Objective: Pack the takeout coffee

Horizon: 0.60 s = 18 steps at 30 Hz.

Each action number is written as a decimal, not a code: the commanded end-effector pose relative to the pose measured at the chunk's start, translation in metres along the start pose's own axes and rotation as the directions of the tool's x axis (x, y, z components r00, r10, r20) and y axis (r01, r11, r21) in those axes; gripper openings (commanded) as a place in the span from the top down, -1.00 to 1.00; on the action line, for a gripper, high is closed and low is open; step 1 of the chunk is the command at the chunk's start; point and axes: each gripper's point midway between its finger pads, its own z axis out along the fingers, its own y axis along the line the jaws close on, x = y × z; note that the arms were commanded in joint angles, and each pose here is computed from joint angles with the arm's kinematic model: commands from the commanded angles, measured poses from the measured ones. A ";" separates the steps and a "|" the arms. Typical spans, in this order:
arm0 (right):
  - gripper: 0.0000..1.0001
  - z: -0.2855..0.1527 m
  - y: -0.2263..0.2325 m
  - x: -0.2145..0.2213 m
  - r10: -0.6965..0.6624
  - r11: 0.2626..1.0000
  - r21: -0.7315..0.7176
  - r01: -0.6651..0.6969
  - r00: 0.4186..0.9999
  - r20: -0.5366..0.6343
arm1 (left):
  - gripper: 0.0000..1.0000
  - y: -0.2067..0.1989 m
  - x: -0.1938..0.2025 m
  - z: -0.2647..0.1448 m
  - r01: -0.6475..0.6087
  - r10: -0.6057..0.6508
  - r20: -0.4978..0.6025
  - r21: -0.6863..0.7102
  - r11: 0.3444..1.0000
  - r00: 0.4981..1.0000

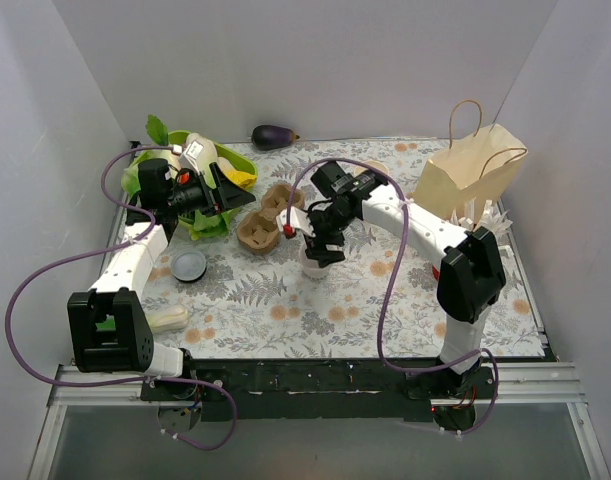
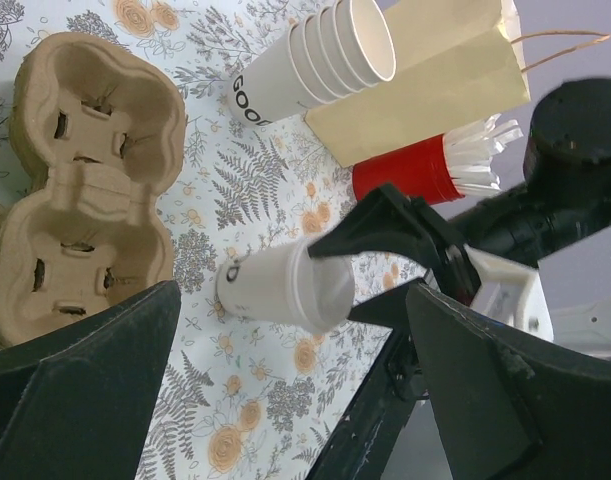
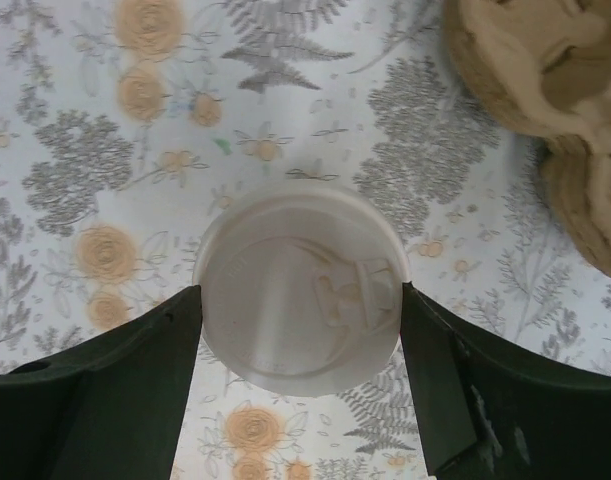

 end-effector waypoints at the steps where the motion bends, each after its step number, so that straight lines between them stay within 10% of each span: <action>1: -0.50 -0.011 -0.060 0.018 0.059 0.990 0.133 -0.054 0.998 -0.030 | -0.96 -0.012 -0.012 -0.002 -0.044 0.043 0.022 0.022 0.999 0.999; 18: -0.52 -0.038 -0.152 0.069 0.305 0.918 0.260 -0.300 0.952 0.021 | -0.96 -0.017 -0.011 -0.006 -0.068 0.068 0.022 0.023 0.997 0.997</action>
